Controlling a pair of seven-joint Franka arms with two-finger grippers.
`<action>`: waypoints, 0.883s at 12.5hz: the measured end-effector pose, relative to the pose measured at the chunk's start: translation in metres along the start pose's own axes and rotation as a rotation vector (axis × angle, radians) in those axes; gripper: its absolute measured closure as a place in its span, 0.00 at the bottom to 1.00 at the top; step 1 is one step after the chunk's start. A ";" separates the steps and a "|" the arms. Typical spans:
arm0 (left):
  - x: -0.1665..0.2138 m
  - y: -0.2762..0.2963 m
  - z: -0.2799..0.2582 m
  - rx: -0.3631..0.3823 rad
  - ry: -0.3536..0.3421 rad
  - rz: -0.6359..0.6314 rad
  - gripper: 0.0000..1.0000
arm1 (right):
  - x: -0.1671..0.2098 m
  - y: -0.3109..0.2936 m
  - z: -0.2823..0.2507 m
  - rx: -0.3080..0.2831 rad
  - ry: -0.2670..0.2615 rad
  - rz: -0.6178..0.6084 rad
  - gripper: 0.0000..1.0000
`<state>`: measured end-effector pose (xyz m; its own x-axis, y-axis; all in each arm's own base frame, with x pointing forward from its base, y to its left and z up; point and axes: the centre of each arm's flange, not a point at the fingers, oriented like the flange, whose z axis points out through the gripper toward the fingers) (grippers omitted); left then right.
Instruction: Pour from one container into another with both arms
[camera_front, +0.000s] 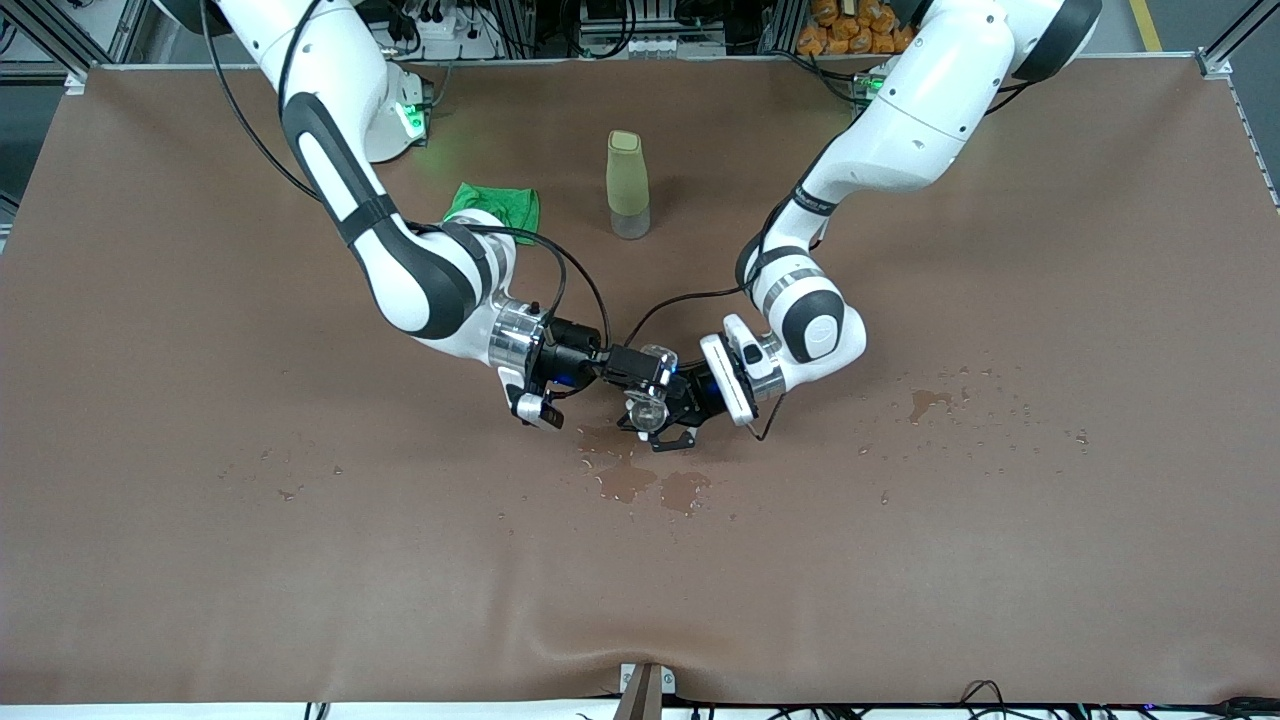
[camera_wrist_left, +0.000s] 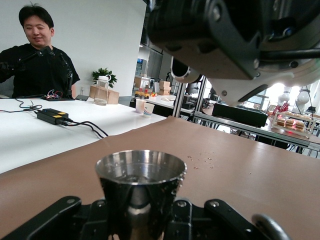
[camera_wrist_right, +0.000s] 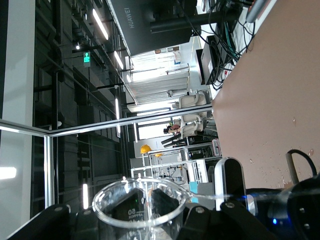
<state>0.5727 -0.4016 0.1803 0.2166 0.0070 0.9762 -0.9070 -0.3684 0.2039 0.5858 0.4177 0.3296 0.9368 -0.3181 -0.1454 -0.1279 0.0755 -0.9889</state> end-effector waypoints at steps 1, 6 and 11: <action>0.000 0.000 0.000 0.001 0.001 -0.002 0.91 | 0.000 0.000 0.000 0.000 0.000 0.021 0.84; 0.000 0.000 0.000 0.003 0.002 -0.003 0.91 | 0.000 0.000 0.000 -0.002 0.003 0.103 0.84; 0.000 0.000 0.000 0.003 0.003 -0.004 0.91 | 0.025 -0.002 -0.024 -0.167 0.060 -0.036 0.84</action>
<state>0.5725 -0.4021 0.1803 0.2191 0.0110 0.9756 -0.9051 -0.3712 0.2074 0.6020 0.3863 0.3276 0.9214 -0.3738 -0.1063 -0.1515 -0.0937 -0.9840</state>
